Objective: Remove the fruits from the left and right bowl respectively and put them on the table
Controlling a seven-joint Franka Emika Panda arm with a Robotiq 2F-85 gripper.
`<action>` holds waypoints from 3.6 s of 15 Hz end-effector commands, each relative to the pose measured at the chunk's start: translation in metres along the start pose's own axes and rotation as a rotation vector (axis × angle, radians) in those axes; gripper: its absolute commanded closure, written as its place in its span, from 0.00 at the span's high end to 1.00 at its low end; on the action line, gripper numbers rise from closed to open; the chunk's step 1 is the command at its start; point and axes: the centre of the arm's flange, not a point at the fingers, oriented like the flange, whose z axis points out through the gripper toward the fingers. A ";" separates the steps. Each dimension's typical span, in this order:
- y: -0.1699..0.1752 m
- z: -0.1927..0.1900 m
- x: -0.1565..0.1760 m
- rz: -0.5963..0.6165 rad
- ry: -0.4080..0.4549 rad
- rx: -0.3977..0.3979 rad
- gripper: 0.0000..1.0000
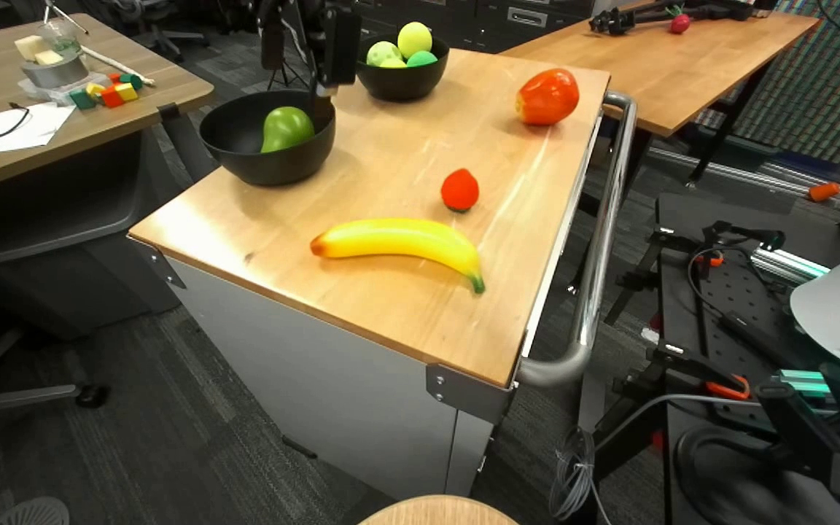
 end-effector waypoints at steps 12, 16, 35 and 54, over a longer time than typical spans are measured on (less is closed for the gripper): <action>0.072 0.020 -0.017 -0.103 -0.041 0.002 1.00; 0.084 0.043 -0.013 -0.091 -0.036 0.027 1.00; 0.051 0.094 -0.020 -0.091 -0.127 0.216 0.47; -0.083 -0.050 0.007 0.244 -0.192 -0.127 0.47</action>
